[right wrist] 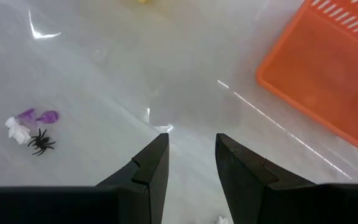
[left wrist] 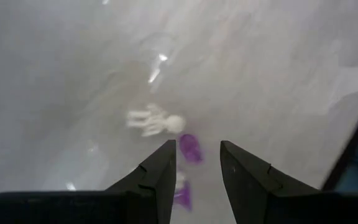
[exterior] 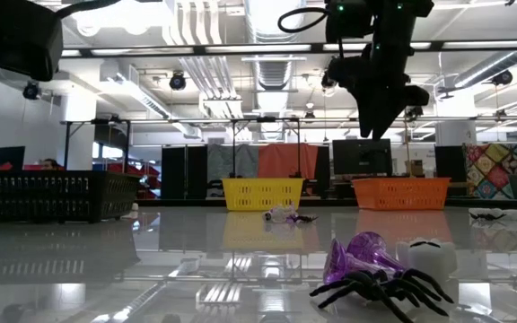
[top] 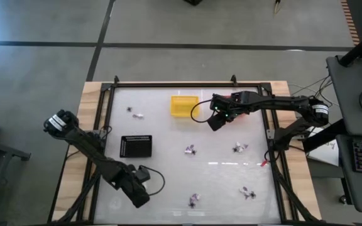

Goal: Sort Halloween decoration
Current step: Put the purple hat toy into the black basket, then put the black spider toy into the yellow basket

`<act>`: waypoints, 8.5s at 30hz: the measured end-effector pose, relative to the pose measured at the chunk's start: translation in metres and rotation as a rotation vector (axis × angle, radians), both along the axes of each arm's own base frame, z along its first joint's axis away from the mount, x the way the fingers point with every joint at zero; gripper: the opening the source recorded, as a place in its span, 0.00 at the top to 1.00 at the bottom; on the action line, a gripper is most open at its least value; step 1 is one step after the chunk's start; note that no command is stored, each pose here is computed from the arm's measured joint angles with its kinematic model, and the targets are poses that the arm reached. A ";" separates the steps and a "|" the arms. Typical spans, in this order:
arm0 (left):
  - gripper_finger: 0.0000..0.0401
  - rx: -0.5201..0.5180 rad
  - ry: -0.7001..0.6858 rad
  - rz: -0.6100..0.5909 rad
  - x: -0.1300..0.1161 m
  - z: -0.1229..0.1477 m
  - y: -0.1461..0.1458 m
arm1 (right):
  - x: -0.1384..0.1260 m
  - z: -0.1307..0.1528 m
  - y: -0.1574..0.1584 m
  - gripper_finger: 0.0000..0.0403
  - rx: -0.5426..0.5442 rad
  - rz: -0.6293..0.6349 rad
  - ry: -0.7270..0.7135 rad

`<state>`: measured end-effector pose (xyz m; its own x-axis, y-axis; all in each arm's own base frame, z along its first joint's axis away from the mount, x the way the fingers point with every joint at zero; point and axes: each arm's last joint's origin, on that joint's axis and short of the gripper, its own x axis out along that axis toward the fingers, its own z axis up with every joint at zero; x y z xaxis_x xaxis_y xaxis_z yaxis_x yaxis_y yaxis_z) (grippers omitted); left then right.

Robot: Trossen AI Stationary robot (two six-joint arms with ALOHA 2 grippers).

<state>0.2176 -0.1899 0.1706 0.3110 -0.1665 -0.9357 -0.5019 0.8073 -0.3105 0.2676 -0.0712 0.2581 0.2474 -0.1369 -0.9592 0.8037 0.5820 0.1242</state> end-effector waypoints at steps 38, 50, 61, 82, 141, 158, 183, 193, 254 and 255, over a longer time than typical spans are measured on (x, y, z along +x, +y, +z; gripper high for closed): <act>0.73 -0.059 0.055 0.047 0.002 -0.010 -0.006 | 0.000 -0.004 0.005 0.69 0.003 0.021 0.015; 0.73 -0.054 0.077 0.070 -0.001 -0.015 -0.004 | 0.000 -0.004 0.006 0.69 0.003 0.024 0.014; 0.73 -0.064 0.053 0.047 0.000 -0.017 -0.004 | 0.000 -0.004 0.006 0.69 0.002 0.023 0.013; 0.98 -0.082 0.007 0.016 -0.001 -0.025 -0.003 | 0.000 -0.004 0.006 0.69 0.002 0.021 0.013; 1.00 0.450 0.158 0.349 -0.044 0.015 0.131 | 0.005 -0.008 0.022 0.69 0.035 -0.087 -0.031; 0.87 0.465 0.185 0.350 -0.047 0.008 0.137 | 0.018 -0.003 0.024 0.69 0.038 -0.064 -0.164; 0.84 0.499 0.111 0.243 -0.032 0.039 0.133 | 0.079 -0.067 0.083 0.69 0.191 0.079 -0.219; 0.84 0.501 0.115 0.237 -0.032 0.039 0.133 | 0.095 -0.079 0.094 0.69 0.174 0.174 -0.215; 0.84 0.465 0.077 0.186 -0.029 0.052 0.131 | 0.096 -0.076 0.061 0.98 0.119 0.107 -0.186; 0.84 0.471 0.081 0.172 -0.029 0.053 0.131 | 0.095 -0.076 0.062 0.98 0.138 0.115 -0.183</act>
